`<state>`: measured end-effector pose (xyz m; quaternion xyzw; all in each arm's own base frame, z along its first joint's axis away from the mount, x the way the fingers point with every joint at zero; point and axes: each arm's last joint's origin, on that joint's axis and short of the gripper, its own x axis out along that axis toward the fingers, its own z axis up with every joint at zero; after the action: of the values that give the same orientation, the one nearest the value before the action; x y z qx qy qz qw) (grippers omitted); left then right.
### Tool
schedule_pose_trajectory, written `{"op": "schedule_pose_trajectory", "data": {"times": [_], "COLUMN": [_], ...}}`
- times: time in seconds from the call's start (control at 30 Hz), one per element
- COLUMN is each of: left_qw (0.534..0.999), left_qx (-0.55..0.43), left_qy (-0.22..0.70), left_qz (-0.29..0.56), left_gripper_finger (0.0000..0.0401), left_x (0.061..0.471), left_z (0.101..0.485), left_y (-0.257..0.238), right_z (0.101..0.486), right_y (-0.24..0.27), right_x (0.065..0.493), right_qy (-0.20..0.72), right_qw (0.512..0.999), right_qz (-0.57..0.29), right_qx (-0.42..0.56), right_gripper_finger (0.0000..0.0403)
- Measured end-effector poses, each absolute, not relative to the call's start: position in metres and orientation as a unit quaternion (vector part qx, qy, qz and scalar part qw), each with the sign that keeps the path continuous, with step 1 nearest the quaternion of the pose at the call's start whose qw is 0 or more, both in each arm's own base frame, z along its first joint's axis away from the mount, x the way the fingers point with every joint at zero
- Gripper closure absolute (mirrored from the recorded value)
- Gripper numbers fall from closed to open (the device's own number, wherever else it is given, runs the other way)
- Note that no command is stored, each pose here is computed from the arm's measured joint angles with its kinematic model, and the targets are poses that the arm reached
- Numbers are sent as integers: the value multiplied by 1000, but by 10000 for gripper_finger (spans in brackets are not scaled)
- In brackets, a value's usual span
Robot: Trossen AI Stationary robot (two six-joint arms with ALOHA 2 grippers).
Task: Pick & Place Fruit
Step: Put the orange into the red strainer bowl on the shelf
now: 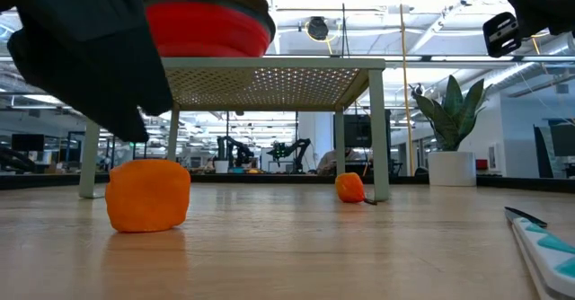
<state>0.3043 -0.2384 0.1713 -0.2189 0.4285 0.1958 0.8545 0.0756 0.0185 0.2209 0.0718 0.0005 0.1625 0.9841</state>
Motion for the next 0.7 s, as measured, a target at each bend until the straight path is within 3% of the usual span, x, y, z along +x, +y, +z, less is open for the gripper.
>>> {"op": "schedule_pose_trajectory", "data": {"times": [0.5,0.7], "left_qw": [845,837], "left_qx": [-218,-253], "left_qy": [435,442], "left_qz": [223,198], "left_gripper_finger": [107,107], "left_x": [307,309], "left_z": [160,149], "left_y": [-222,-219], "right_z": [221,221], "right_y": [19,18], "right_x": [76,76], "right_qy": [0,0], "right_qw": [984,984], "right_qz": [163,163], "right_qx": [72,72], "right_gripper_finger": [399,399]}}
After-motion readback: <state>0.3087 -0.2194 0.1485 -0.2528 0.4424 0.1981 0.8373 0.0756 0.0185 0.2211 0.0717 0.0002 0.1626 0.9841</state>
